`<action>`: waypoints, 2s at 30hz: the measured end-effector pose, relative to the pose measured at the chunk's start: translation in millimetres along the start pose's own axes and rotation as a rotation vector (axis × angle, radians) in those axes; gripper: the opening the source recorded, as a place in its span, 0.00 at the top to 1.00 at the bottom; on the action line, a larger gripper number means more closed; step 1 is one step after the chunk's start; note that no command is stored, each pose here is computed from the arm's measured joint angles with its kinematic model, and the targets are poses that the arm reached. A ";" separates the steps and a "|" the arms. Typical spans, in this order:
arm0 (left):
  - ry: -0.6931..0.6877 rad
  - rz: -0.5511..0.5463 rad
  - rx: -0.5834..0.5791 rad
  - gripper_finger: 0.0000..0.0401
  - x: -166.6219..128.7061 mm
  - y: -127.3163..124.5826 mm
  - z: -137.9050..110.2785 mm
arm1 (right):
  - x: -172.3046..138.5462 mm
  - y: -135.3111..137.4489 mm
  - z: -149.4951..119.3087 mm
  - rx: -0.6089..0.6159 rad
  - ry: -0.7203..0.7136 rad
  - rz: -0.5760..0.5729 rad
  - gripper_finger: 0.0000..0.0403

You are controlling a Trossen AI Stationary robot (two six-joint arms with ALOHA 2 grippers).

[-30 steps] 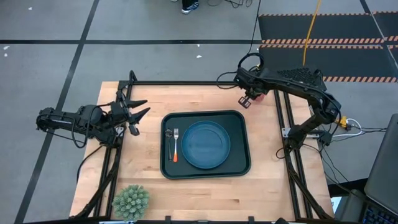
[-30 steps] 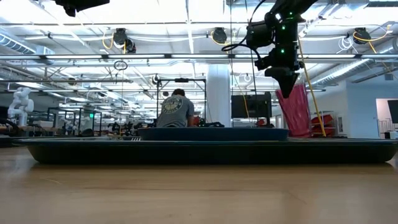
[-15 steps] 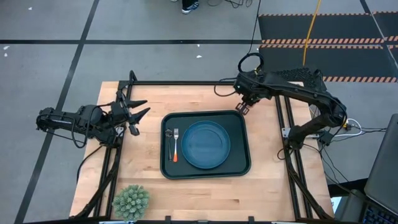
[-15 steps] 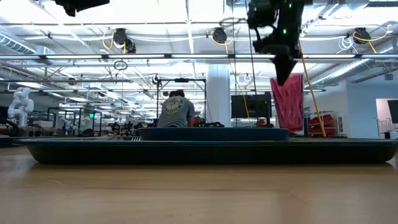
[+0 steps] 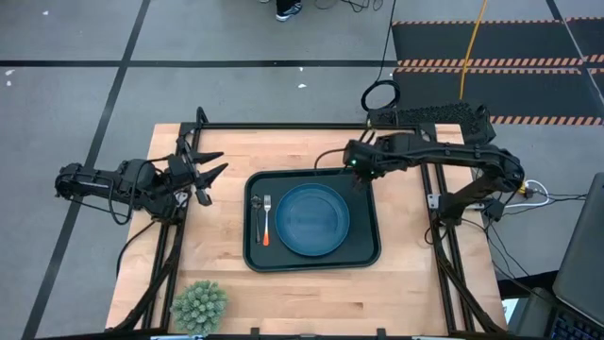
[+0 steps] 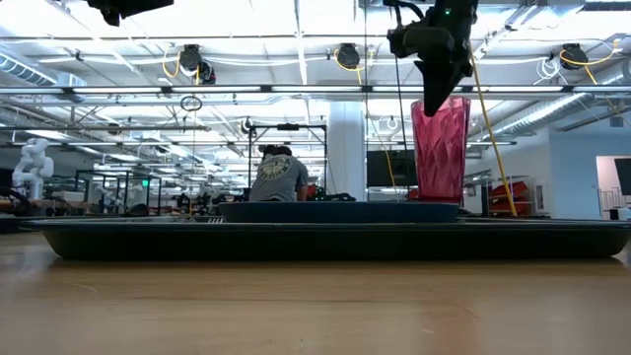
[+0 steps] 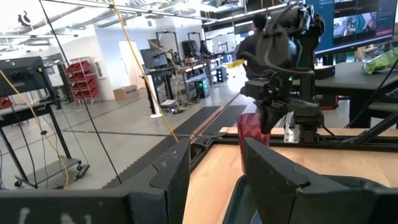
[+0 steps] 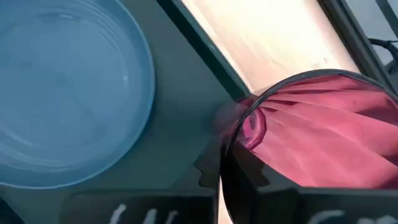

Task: Pick and place plate/cup/fork/spoon on tray
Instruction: Put the red cup to the top right of the blue plate on the black tray

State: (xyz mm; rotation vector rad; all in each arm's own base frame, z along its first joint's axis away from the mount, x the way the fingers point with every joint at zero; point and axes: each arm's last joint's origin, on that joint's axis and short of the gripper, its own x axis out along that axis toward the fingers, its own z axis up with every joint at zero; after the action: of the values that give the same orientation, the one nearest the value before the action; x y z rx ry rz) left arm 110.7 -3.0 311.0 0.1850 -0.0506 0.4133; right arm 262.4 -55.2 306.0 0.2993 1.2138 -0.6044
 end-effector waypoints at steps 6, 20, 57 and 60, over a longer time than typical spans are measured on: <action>-0.001 0.000 -0.004 0.62 0.0 0.0 0.1 | 12.6 14.2 4.1 -0.017 0.013 0.005 1.00; 0.000 0.000 -0.007 0.62 0.0 0.0 0.0 | 30.3 22.7 11.8 -0.025 0.035 0.027 1.00; 0.006 -0.002 -0.005 0.62 0.0 -0.2 -0.6 | 47.6 24.7 8.8 0.003 -0.006 0.084 0.80; 0.006 -0.001 -0.006 0.62 0.0 -0.2 -0.7 | 47.4 24.3 9.0 0.001 -0.015 0.065 0.79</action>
State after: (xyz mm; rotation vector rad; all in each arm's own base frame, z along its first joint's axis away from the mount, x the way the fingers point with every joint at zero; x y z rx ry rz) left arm 110.8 -3.0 310.4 0.1782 -0.0457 0.4122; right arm 293.9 -53.4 262.2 0.3334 1.1851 -0.5496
